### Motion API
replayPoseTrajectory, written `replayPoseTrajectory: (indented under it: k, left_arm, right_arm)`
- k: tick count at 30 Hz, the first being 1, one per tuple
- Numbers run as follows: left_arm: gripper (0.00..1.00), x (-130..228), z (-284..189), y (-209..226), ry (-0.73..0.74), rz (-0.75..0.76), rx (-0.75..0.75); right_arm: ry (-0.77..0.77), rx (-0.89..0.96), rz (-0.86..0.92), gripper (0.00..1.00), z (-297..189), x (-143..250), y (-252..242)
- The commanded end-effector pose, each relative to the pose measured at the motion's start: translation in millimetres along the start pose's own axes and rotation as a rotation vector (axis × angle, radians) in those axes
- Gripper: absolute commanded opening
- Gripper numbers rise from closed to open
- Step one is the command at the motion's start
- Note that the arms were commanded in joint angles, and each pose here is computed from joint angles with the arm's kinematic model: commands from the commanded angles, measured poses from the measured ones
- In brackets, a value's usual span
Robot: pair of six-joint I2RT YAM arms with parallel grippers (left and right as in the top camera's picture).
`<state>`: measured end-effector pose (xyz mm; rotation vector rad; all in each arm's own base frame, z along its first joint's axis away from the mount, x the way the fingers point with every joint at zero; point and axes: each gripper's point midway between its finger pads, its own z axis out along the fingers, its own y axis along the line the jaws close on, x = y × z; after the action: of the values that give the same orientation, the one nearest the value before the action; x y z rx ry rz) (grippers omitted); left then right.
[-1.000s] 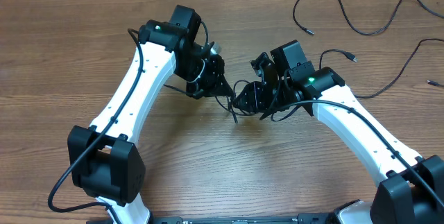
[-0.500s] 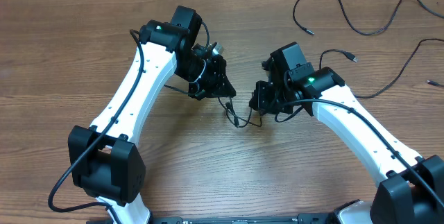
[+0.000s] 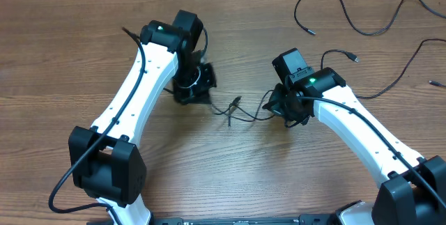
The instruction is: Untangle cables
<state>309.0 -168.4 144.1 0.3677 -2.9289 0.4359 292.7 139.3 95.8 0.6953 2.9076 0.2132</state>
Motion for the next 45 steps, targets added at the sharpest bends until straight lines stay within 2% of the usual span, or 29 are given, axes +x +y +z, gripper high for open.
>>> replayPoseTrajectory:
  k: [1, 10, 21, 23, 26, 28, 32, 36, 45]
  left_arm:
    - [0.04, -25, -17, 45, -0.2, -0.113, -0.257]
    - [0.05, -33, -20, 53, -0.243, -0.112, -0.308]
    - [0.15, -40, -23, 66, -0.283, -0.113, -0.382]
    - [0.27, -40, -22, 66, -0.281, -0.113, -0.386]
    - [0.37, -40, -19, 68, -0.274, -0.114, -0.391]
    - [0.57, -40, -17, 68, -0.269, -0.114, -0.395]
    - [0.72, -39, -15, 68, -0.257, -0.107, -0.394]
    - [0.99, -38, -13, 69, -0.254, -0.107, -0.397]
    - [1.0, -36, -10, 65, -0.232, -0.104, -0.368]
  right_arm:
    - [-0.055, 0.041, 0.058, 0.04, 0, -10, -6]
    - [-0.057, 0.038, 0.059, 0.04, 0, -10, -5]
    - [-0.058, 0.036, 0.059, 0.04, 0, -11, -5]
    - [-0.058, 0.036, 0.059, 0.04, 0, -11, -5]
    - [-0.058, 0.036, 0.059, 0.04, 0, -11, -5]
    - [-0.058, 0.036, 0.059, 0.04, 0, -11, -5]
    - [-0.061, 0.032, 0.059, 0.04, 0, -11, -4]
    - [-0.066, 0.027, 0.078, 0.04, 0, -12, -3]
    - [-0.067, 0.022, 0.134, 0.04, 0, -13, -2]
